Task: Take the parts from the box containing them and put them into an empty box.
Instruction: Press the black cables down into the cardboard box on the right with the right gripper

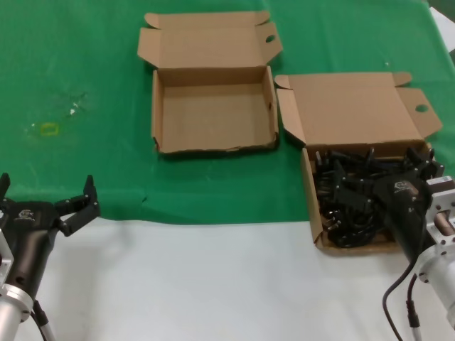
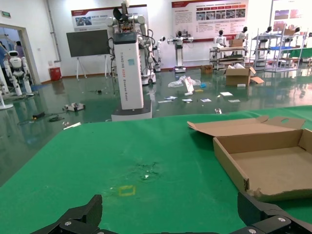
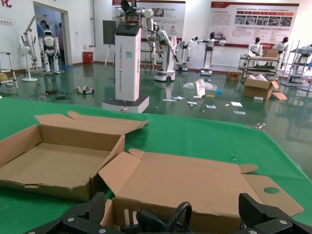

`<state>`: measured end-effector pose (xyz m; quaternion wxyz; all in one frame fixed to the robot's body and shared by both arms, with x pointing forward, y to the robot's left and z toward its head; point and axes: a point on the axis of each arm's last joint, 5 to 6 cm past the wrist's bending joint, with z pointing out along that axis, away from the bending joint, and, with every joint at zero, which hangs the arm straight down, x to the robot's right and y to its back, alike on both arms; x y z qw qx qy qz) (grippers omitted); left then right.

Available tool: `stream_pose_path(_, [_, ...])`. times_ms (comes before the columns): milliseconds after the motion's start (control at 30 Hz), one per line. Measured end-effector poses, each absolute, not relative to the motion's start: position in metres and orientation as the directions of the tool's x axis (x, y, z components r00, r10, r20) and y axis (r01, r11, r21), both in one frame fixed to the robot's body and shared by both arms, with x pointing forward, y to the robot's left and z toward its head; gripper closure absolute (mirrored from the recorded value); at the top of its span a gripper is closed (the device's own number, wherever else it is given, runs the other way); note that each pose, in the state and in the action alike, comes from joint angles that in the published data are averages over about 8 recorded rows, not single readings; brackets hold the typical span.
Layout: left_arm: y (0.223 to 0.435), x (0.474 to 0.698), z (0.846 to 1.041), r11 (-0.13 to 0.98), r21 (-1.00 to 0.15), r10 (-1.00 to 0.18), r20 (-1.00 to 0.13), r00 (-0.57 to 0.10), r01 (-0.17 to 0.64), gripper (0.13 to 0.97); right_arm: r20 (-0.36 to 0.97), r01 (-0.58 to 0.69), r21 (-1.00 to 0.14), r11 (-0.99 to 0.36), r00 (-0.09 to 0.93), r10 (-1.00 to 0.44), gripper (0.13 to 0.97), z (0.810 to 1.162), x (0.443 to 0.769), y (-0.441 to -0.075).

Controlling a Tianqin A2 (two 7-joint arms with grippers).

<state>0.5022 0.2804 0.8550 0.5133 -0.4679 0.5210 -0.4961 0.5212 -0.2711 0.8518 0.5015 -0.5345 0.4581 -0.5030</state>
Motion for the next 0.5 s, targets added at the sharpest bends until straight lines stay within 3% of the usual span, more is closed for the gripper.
stream_pose_path(500, [0.2804,0.5022,0.855,0.07,-0.997,-0.997,-0.071,-0.035,0.022,0.132,0.078,0.015,-0.997,-0.077,0.074,-0.994,0.13,0.8518,0.5212,-0.2711])
